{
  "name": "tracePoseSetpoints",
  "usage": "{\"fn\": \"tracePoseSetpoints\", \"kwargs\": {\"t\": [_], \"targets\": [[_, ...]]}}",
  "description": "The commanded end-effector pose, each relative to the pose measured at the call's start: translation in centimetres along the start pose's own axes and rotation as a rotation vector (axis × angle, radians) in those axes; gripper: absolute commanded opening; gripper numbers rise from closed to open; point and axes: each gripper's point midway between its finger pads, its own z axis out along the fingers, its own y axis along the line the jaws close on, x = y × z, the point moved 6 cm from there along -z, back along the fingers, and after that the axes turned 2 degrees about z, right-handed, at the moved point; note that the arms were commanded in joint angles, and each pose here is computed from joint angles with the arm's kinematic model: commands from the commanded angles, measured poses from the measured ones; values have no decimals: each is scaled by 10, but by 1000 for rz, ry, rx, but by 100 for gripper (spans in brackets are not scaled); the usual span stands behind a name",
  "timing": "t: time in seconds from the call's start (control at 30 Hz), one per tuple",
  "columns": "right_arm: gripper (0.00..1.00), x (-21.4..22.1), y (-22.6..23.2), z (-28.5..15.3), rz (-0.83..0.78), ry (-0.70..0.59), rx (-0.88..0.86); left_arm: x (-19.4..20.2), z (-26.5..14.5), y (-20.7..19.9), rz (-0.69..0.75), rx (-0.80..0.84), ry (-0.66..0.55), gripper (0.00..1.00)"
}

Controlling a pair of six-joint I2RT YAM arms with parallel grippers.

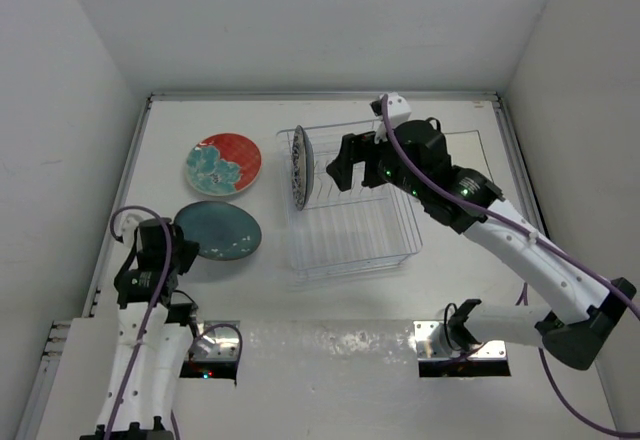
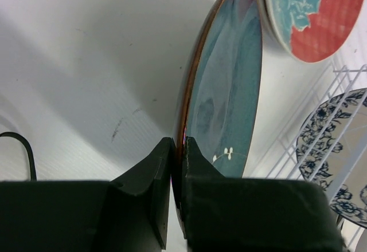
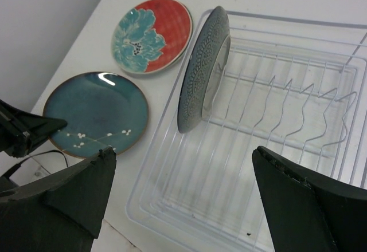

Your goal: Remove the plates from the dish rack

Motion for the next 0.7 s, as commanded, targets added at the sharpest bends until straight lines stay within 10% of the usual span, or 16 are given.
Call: {"fn": "tracePoseSetpoints", "kwargs": {"t": [0.0,0.67], "targets": [[99,3,-1,8,-15,13,2,-27,-15,-46,-78,273,-129,0],[99,19,-10,9,-58,53,30,-91,-11,-134,-110,430,-227,0]]}}
